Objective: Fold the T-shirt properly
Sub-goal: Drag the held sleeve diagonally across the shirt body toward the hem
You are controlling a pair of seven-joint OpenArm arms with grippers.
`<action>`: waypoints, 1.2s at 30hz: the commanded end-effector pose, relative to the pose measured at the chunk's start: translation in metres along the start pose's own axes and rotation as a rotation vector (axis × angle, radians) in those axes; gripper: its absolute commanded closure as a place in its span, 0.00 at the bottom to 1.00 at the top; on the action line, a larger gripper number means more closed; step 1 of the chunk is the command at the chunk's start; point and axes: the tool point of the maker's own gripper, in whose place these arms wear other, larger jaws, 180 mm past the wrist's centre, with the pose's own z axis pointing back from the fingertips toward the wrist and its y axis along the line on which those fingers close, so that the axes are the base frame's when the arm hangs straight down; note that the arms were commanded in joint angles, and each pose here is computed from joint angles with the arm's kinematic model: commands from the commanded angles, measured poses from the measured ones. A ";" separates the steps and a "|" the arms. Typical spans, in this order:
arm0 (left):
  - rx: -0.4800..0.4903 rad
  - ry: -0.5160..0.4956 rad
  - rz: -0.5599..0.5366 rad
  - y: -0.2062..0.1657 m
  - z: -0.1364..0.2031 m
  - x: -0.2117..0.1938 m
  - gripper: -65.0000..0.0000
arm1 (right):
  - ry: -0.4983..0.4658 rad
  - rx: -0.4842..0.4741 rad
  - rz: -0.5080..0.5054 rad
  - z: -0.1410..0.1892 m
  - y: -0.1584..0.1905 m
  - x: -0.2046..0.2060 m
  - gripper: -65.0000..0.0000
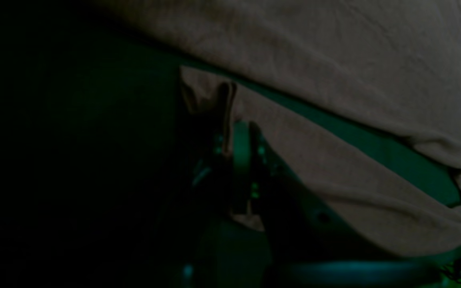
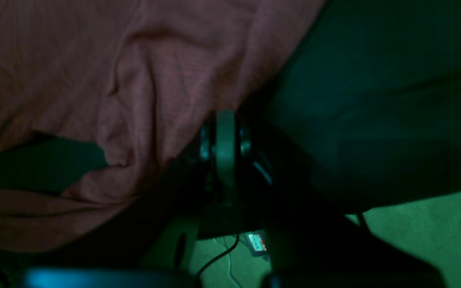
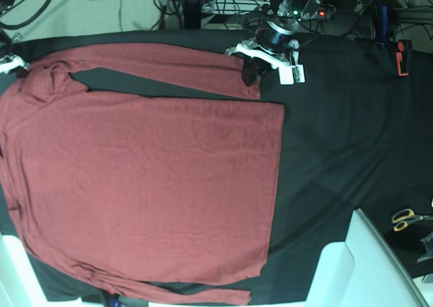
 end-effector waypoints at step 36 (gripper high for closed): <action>-0.202 -0.083 -0.031 -0.079 -0.009 0.085 1.00 | -0.016 -0.061 -0.030 -0.002 0.013 0.083 0.99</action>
